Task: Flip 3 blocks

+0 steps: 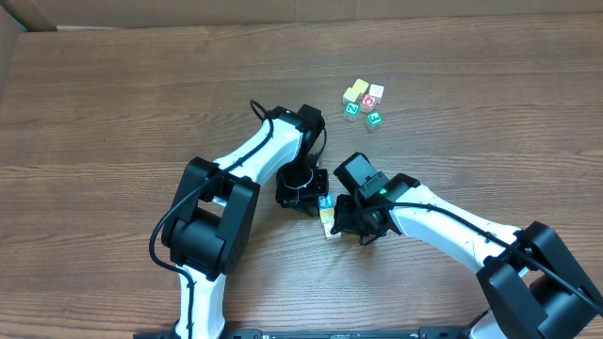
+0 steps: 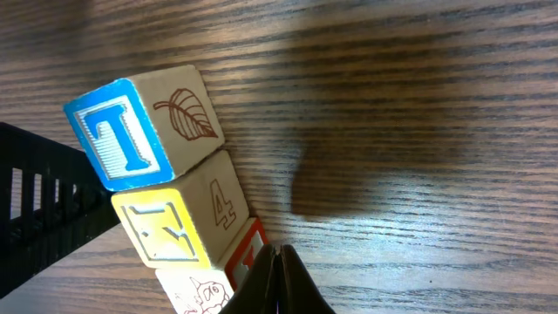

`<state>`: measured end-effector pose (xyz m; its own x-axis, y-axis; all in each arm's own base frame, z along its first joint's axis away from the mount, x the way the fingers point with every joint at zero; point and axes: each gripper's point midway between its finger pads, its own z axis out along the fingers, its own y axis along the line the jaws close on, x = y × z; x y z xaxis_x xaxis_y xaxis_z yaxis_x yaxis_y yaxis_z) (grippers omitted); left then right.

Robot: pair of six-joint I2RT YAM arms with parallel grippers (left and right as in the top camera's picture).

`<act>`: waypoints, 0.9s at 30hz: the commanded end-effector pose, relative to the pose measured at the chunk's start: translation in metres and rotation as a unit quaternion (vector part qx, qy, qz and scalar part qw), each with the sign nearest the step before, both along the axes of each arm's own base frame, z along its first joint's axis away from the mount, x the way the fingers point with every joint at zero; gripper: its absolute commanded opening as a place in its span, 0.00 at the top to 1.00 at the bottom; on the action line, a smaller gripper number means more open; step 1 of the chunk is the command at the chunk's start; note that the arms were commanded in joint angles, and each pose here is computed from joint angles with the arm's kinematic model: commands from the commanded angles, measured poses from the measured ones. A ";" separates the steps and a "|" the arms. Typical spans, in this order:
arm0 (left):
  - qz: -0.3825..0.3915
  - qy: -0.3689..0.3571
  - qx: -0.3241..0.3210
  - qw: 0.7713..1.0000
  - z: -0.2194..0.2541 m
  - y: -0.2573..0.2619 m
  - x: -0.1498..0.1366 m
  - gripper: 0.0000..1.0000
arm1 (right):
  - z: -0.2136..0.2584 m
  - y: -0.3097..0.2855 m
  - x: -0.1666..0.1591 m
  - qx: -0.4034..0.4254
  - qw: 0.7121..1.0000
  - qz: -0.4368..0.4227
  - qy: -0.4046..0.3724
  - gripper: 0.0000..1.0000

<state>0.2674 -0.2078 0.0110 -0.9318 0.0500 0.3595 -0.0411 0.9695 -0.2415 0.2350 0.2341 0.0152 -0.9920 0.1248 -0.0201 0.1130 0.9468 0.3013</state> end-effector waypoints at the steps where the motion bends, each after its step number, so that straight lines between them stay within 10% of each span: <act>1: -0.005 0.003 -0.015 1.000 0.001 -0.004 -0.003 0.96 | 0.001 0.002 0.004 -0.002 1.000 0.001 -0.006 0.96; 27: -0.005 -0.006 -0.023 1.000 0.001 -0.008 0.002 0.96 | -0.001 -0.006 0.009 -0.019 1.000 -0.009 -0.014 0.95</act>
